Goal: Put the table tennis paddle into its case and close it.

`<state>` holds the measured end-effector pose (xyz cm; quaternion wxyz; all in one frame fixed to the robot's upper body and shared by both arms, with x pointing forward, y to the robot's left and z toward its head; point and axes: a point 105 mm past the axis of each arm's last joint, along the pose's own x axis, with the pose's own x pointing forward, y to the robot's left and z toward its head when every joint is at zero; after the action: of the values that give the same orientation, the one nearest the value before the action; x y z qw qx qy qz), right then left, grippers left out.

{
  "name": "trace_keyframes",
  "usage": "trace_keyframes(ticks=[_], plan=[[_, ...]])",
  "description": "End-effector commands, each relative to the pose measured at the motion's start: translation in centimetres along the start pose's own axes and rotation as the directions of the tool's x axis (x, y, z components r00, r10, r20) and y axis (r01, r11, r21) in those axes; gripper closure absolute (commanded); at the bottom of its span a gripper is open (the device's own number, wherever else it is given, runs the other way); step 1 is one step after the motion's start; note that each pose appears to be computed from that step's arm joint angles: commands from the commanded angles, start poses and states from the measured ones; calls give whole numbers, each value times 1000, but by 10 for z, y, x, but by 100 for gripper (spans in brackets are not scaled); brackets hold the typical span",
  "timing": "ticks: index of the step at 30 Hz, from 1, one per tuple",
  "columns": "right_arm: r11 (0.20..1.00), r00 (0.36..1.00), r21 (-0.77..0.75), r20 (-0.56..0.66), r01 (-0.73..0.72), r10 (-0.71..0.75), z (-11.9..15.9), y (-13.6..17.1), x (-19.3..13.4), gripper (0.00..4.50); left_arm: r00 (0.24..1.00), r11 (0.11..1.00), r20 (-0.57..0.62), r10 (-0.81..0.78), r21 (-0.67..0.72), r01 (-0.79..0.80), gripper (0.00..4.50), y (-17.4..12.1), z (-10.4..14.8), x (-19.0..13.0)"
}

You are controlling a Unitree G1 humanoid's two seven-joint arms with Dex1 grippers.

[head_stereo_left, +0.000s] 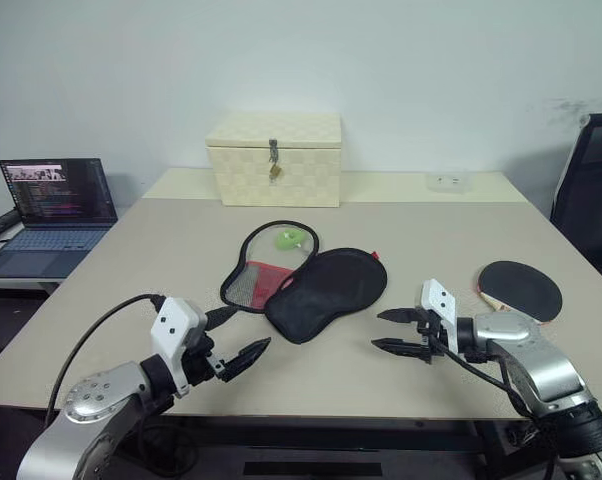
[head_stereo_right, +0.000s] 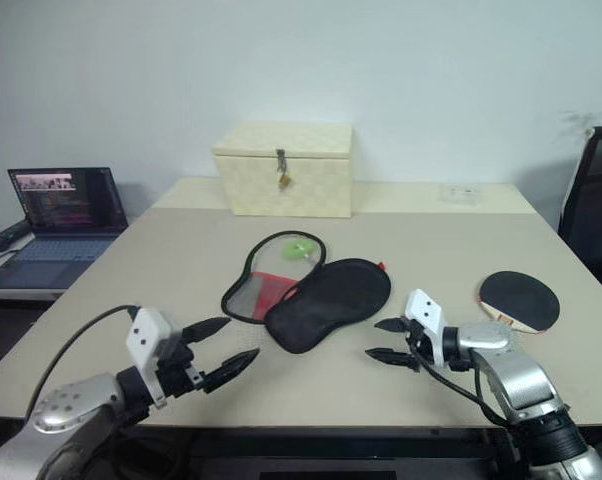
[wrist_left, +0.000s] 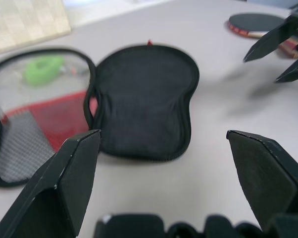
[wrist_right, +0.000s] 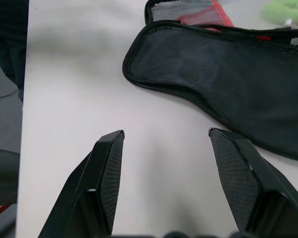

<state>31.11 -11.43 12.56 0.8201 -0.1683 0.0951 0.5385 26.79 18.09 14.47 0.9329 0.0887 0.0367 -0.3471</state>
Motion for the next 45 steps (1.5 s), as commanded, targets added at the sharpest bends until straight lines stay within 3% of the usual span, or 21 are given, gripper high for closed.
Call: trace_keyframes(ticks=[1,5,10,14,23,26,29,35,45], plan=[[999,999,-35,35,21,-20,19,-1,-6,152,999,1000,50,-4,16,3,6,2,8,5],[994,993,13,55,105,-106,23,-15,-8,152,999,999,52,-3,48,1,6,12,7,12],[958,977,212,45,193,-207,34,-28,7,152,998,996,36,-52,75,50,6,27,11,9],[915,984,373,17,157,-176,33,-16,24,152,997,995,26,-66,76,63,6,41,15,1],[884,987,440,-52,158,-151,26,10,53,152,996,994,-43,-85,61,87,6,70,11,-19],[836,974,501,-81,225,-213,17,-2,60,152,995,993,-54,-88,80,92,6,77,14,-12],[774,952,558,-122,299,-280,10,-14,68,152,991,989,-59,-124,70,128,6,76,17,-12],[715,954,638,-118,284,-274,15,-13,88,152,982,984,-92,-165,58,171,6,76,19,-19],[694,980,703,-15,151,-198,51,3,127,152,960,964,-103,-259,30,263,6,60,30,-24]])
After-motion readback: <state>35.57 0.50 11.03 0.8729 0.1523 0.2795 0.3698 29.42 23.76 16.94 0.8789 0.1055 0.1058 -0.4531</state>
